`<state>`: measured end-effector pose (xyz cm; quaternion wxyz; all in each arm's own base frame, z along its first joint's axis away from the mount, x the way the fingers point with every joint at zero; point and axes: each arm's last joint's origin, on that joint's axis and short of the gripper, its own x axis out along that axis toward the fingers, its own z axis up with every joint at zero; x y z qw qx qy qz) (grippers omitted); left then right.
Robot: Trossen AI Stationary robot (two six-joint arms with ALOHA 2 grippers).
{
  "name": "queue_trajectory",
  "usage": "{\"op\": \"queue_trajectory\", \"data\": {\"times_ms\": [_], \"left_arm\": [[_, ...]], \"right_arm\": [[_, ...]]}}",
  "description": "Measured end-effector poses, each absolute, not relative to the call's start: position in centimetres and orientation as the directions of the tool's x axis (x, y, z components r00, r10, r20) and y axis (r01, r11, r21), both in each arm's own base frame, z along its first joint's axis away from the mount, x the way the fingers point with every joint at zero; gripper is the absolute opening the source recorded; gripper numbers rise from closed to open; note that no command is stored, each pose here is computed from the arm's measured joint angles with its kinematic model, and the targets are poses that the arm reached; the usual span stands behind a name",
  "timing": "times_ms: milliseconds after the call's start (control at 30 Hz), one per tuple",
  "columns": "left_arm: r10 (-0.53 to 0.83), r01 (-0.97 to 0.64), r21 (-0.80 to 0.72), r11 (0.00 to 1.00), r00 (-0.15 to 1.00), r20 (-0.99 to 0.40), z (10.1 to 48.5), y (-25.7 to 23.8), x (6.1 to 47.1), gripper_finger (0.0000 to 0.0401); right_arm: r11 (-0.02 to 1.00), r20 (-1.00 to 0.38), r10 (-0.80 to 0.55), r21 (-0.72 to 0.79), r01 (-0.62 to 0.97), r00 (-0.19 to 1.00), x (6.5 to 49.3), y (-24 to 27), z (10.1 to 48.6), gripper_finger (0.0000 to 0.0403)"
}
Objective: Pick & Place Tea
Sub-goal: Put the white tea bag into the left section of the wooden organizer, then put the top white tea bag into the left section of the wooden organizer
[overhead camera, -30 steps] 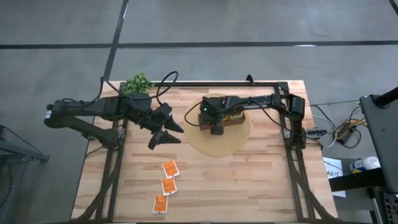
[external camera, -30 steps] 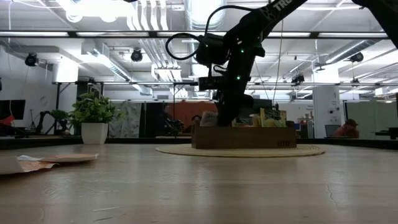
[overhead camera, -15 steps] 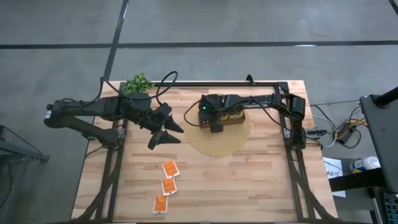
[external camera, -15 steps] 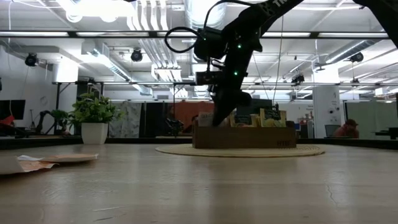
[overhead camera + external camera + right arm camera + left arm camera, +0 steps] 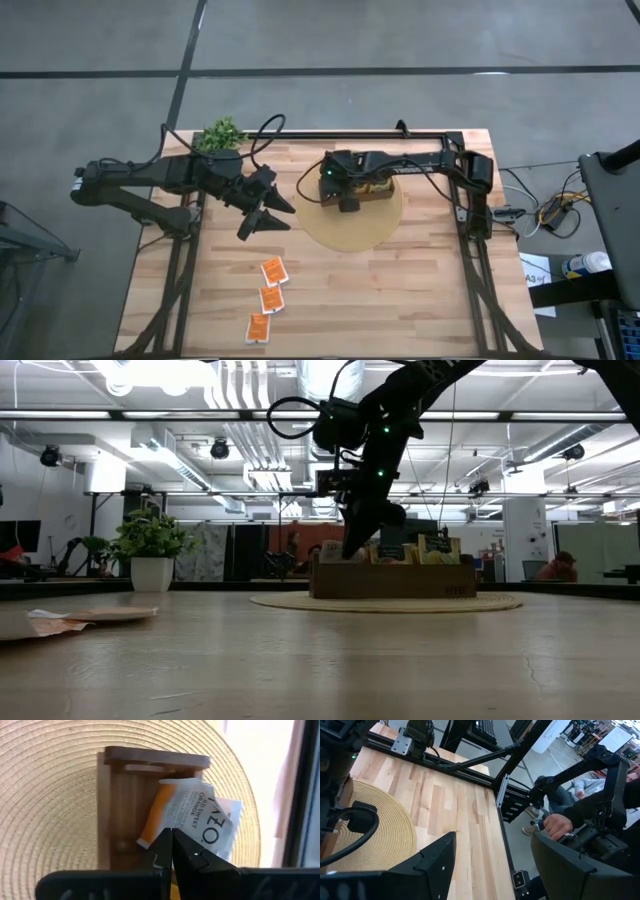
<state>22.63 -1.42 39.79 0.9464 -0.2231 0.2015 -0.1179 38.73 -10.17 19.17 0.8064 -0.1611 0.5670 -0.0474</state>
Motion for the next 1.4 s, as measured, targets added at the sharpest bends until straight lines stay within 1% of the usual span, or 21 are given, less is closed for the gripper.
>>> {"op": "queue_trajectory", "data": {"times_ms": [133,200,333,567,700,800,900,967,1133,1200,1300,1400], "left_arm": [[-0.313,0.132,-0.471,0.872,0.891,-0.329,39.8,-1.4,22.6,0.0252],[-0.313,0.132,-0.472,0.872,0.891,-0.329,39.8,-1.4,22.6,0.0252],[-0.313,0.132,-0.472,0.872,0.891,-0.329,39.8,-1.4,22.6,0.0252],[-0.313,0.131,-0.473,0.871,0.891,-0.329,39.8,-1.4,22.6,0.0252],[-0.313,0.131,-0.473,0.871,0.891,-0.329,39.8,-1.4,22.6,0.0252],[-0.313,0.131,-0.473,0.871,0.891,-0.329,39.8,-1.4,22.6,0.0252],[-0.312,0.130,-0.474,0.871,0.891,-0.329,39.8,-1.4,22.6,0.0252],[-0.313,0.130,-0.475,0.870,0.891,-0.329,39.8,-1.4,22.6,0.0252],[-0.315,0.129,-0.484,0.866,0.892,-0.326,39.9,-1.4,22.4,0.0252],[-0.315,0.129,-0.487,0.864,0.892,-0.324,39.9,-1.4,22.4,0.0252],[-0.316,0.127,-0.491,0.862,0.892,-0.324,39.9,-1.4,22.4,0.0252],[-0.316,0.112,-0.514,0.851,0.889,-0.331,39.9,-1.4,22.3,0.0252]], "right_arm": [[0.938,-0.890,-0.279,-0.333,-0.096,0.361,38.6,-10.2,19.7,0.0008],[0.934,-0.877,-0.290,-0.347,-0.088,0.384,38.6,-10.2,20.2,0.0008],[0.913,-0.845,-0.351,-0.405,-0.054,0.402,38.7,-10.4,20.9,0.0008],[0.916,-0.845,-0.347,-0.399,-0.048,0.407,38.4,-10.5,21.5,0.0008],[0.917,-0.830,-0.341,-0.396,-0.037,0.441,38.1,-10.4,22.7,0.0008],[0.931,-0.822,-0.304,-0.363,-0.033,0.481,38.0,-10.2,23.8,0.0008],[0.936,-0.807,-0.305,-0.351,0.004,0.506,37.5,-10.0,25.1,0.0008],[0.942,-0.789,-0.298,-0.334,0.032,0.537,36.8,-9.7,26.6,0.0008],[0.974,-0.710,-0.205,-0.216,0.069,0.674,34.6,-7.7,31.3,0.0008],[0.978,-0.671,-0.193,-0.194,0.082,0.716,33.4,-6.7,33.0,0.0008],[0.983,-0.614,-0.168,-0.160,0.087,0.771,31.8,-5.0,34.6,0.0008],[0.991,-0.568,-0.122,-0.115,0.069,0.814,30.4,-2.8,35.5,0.0008]]}}
